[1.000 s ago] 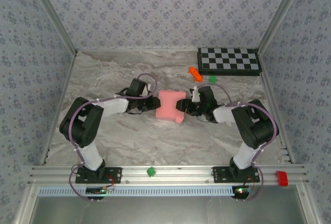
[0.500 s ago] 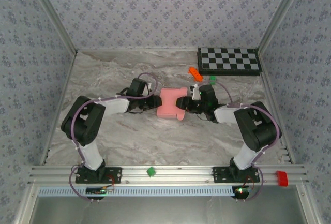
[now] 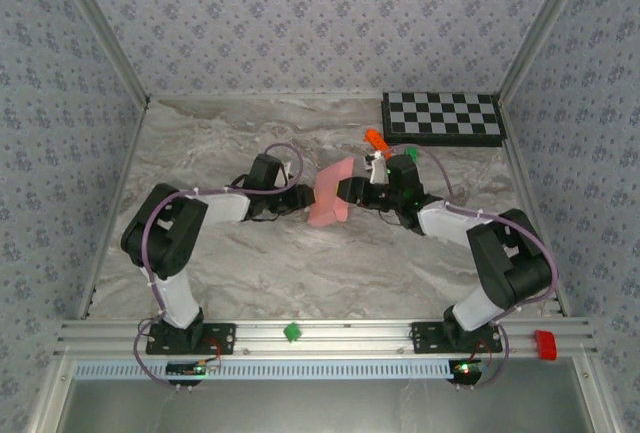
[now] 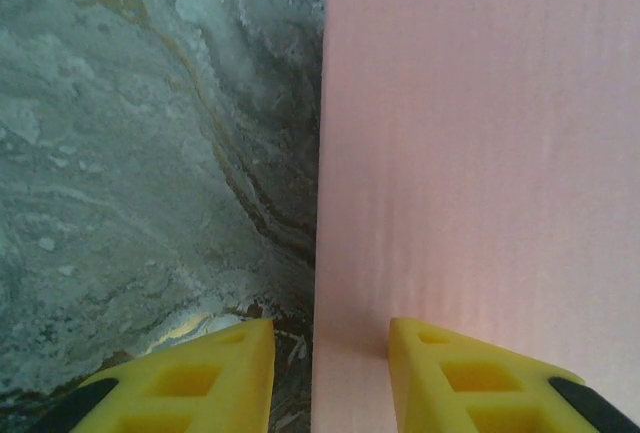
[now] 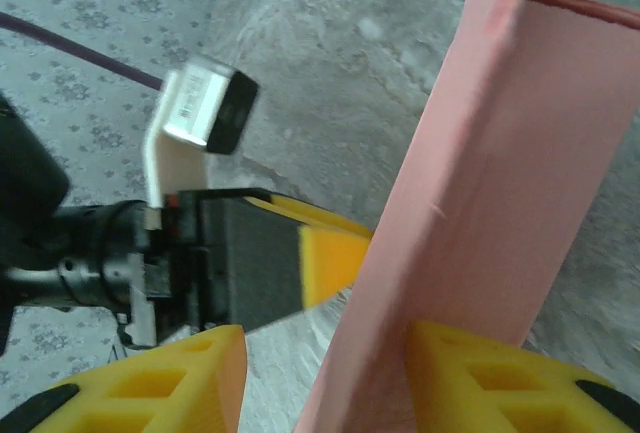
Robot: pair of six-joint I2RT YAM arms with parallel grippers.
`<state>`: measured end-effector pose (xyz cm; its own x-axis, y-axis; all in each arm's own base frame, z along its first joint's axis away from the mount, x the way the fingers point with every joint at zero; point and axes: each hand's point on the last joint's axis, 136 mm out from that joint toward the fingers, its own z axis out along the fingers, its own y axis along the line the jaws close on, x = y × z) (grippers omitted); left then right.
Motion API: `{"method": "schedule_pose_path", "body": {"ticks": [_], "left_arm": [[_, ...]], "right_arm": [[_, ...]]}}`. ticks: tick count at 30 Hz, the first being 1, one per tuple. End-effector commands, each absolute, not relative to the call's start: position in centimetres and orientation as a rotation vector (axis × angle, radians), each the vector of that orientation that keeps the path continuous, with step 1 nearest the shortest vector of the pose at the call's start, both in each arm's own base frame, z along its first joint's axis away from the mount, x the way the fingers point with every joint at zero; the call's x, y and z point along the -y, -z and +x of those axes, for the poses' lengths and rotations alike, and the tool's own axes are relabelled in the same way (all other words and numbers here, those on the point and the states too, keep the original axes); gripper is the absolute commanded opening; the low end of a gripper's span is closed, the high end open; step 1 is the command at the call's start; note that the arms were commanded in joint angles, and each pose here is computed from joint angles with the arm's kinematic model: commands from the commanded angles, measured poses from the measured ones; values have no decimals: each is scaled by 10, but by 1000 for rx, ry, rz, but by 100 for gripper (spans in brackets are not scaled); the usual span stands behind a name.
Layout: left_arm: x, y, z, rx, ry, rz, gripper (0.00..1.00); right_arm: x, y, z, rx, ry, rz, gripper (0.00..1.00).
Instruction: Fold the paper box
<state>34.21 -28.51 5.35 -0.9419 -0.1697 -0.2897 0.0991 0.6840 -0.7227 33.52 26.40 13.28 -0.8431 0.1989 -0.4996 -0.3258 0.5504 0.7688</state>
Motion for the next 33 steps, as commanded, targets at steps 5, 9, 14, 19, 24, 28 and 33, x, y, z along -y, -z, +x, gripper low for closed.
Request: {"method": "schedule_pose_path", "body": {"ticks": [5, 9, 14, 19, 24, 28, 33], "left_arm": [[291, -53, 338, -2553, 1188, -60, 35], [281, -50, 342, -2551, 1140, -116, 37], [267, -49, 348, -2562, 1065, -177, 38], [255, -57, 354, -2556, 973, -188, 40], [247, -64, 359, -2557, 912, -171, 41], [244, -63, 364, -2577, 875, -152, 41], [250, -61, 373, -2602, 862, -106, 41]], "right_arm": [[-280, -138, 332, -2267, -1267, -183, 47], [-287, -141, 333, -2269, -1263, -200, 47], [-296, -155, 340, -2260, -1263, -235, 47], [-293, -167, 350, -2284, -1151, -270, 47], [-281, -180, 354, -2274, -1044, -267, 48], [-258, -168, 356, -2338, -867, -201, 47], [-240, -129, 344, -2459, -736, -133, 41]]}}
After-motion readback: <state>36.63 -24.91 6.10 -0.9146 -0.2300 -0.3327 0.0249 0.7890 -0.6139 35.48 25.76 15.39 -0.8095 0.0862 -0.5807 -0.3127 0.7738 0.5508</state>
